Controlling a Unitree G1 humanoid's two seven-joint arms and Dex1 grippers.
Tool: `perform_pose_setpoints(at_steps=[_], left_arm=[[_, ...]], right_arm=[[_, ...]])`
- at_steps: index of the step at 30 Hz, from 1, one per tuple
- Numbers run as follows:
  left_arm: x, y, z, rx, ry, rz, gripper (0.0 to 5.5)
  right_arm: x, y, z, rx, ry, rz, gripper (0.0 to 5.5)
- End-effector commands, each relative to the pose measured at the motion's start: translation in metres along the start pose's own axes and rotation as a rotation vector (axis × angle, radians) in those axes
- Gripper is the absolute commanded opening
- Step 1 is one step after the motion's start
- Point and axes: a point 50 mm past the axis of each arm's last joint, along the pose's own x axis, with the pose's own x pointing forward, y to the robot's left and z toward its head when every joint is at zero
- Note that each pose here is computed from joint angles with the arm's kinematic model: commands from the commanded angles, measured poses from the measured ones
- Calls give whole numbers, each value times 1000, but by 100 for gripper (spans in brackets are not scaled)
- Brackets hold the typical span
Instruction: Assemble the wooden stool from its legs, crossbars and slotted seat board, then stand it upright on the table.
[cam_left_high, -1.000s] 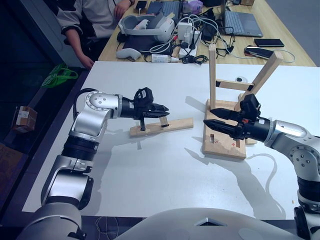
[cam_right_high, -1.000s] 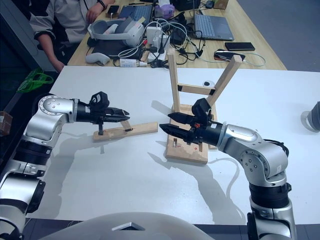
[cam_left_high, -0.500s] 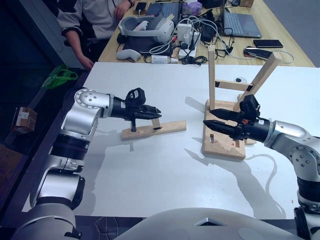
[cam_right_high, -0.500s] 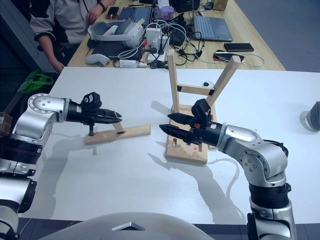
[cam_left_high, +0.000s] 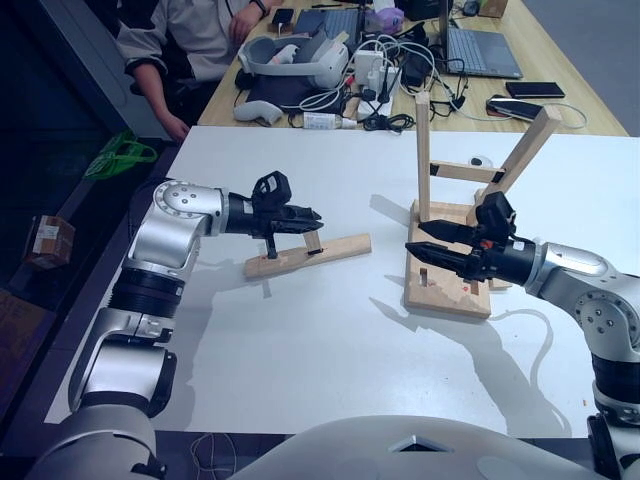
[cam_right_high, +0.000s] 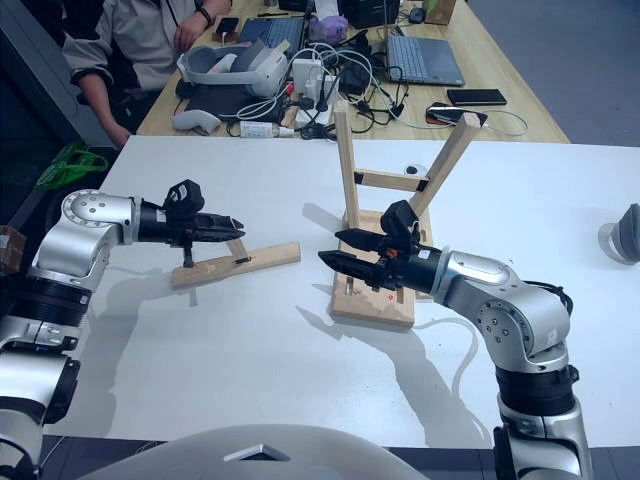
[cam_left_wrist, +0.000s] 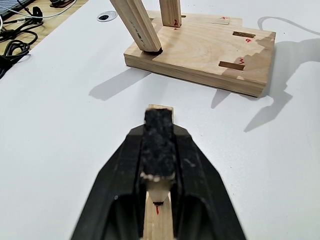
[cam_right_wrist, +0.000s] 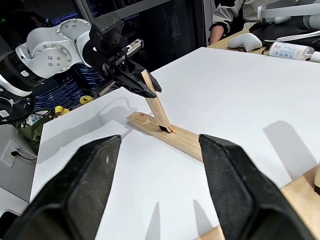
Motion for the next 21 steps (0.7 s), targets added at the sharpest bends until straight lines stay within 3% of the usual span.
perform_pose_setpoints(at_steps=[1, 6, 7, 15, 21], left_arm=[[7, -5, -29, -98, 95, 27, 41], [4, 0, -22, -112, 59, 59, 41], [4, 0, -22, -113, 56, 60, 82], [0, 6, -11, -109, 19, 88, 209], [-20, 13, 22, -97, -117, 102, 209]], right_arm=[[1, -1, 2, -15, -2, -6, 288], [2, -2, -2, -13, 4, -12, 288], [2, -2, -2, -12, 4, -12, 288], [2, -2, -6, -8, 13, -14, 288], [1, -3, -6, -11, 19, -16, 288]])
